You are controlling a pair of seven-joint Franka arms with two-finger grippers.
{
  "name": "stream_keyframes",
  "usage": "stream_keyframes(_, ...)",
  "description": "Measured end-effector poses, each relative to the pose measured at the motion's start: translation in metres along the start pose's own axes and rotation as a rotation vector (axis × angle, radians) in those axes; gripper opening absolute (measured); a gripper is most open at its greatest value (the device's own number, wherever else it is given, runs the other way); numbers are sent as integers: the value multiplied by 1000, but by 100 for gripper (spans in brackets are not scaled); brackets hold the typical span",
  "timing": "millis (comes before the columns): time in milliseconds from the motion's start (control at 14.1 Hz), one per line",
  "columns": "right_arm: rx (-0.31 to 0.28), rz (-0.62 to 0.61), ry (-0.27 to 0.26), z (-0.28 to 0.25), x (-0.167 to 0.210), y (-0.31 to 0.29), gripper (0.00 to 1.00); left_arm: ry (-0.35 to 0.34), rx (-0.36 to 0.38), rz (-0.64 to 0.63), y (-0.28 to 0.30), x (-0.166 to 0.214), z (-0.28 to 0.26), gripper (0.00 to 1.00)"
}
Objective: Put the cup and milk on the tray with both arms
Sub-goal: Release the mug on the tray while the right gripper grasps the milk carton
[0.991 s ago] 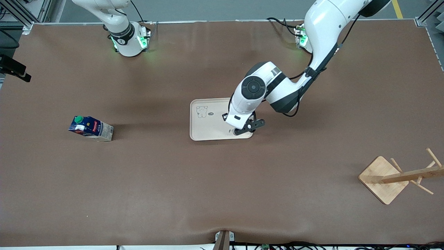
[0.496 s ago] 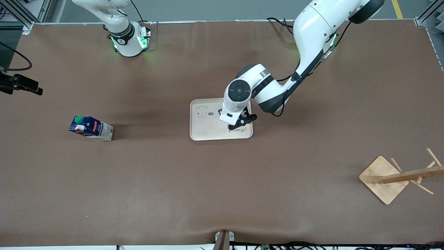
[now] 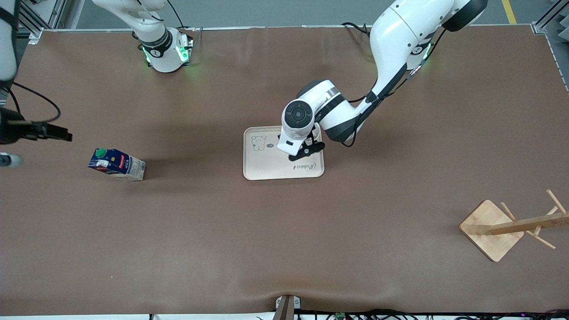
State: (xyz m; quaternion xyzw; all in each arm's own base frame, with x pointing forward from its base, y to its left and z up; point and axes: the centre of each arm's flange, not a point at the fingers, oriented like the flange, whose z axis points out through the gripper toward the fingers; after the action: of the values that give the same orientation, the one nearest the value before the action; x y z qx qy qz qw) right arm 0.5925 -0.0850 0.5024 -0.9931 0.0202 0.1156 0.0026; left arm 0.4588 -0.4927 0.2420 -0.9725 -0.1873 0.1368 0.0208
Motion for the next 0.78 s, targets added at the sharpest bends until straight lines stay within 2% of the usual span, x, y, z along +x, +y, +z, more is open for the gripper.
stream_keyframes(212,0,-7,19,65,26,-3,100,21,-30,-12,0,16,-18,59)
stream_keyframes(496,29,-2,-15,119,24,-6,100,49,-51,-31,-30,82,-109,99)
stream_keyframes(637,38,3,-17,134,22,-6,100,65,-41,9,-70,116,-166,100)
stream_keyframes(779,43,6,-20,143,20,-6,100,76,-5,54,-117,131,-216,100)
